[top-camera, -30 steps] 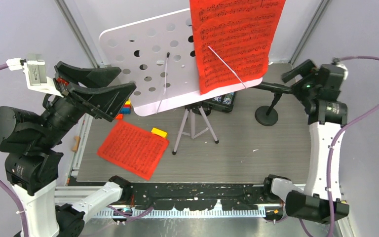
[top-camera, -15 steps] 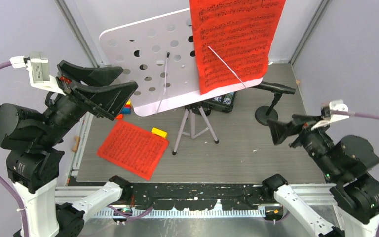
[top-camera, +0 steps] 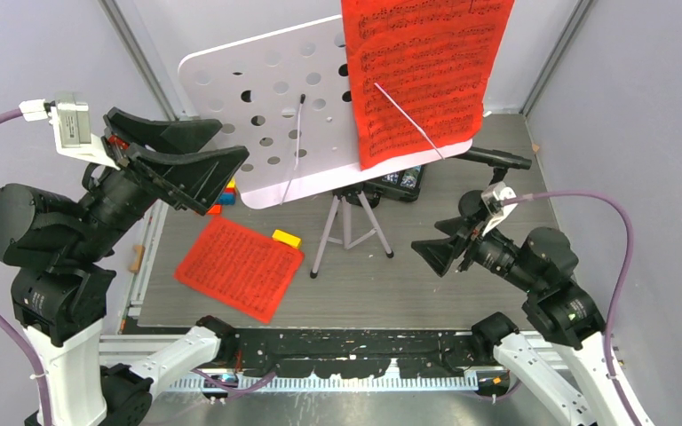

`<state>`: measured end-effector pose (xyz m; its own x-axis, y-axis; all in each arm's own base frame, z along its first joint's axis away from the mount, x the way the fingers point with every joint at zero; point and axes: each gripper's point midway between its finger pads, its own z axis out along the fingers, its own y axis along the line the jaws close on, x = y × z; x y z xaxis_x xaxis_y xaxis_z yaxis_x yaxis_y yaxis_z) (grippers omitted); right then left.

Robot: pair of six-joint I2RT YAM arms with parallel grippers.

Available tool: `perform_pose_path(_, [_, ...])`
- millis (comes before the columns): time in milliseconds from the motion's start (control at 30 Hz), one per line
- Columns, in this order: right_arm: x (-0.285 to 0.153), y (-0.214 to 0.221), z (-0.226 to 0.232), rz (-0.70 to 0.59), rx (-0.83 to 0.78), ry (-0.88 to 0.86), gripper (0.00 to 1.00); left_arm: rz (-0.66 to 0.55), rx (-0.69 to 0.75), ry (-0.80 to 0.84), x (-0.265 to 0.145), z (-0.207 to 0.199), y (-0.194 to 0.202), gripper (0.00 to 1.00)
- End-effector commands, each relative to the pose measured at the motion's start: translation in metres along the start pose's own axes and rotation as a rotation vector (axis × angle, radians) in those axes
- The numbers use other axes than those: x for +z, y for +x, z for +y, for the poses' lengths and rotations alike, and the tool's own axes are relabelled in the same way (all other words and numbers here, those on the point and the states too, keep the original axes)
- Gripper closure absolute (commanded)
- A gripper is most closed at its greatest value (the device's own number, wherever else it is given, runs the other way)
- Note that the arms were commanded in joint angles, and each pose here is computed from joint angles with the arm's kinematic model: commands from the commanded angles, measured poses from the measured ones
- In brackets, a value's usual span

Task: Pack up the instrument practice props
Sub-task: Move the music stand to the center of the board.

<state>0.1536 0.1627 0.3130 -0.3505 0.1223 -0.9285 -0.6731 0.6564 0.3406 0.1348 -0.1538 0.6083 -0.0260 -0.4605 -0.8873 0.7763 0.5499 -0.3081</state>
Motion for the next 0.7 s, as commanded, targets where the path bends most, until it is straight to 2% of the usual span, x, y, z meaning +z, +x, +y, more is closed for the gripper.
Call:
perform_pose_path(0, [-0.002,-0.071,0.025,-0.355,-0.080,-0.117,0.13,-0.014,0.011,0.003,-0.001,-0.002,-0.005,0.11])
perform_pose_path(100, [0.010,-0.068,0.018,-0.403,-0.081,-0.130,0.13,-0.008,0.007,0.004,0.000,-0.001,-0.003,0.11])
perform_pose_path(133, [0.007,-0.083,0.023,-0.483,-0.109,-0.155,0.13,-0.008,0.006,0.005,0.000,-0.001,-0.002,0.11])
perform_pose_path(200, [0.016,-0.081,0.014,-0.505,-0.106,-0.136,0.14,-0.007,0.005,0.005,0.001,0.000,-0.001,0.11])
perform_pose_path(433, [0.045,-0.085,-0.003,-0.546,-0.107,-0.090,0.17,-0.003,0.008,0.001,0.003,0.002,0.000,0.11])
perform_pose_path(667, [0.070,-0.076,0.021,-0.536,-0.171,-0.101,0.19,-0.006,0.017,-0.007,0.001,0.003,0.001,0.11])
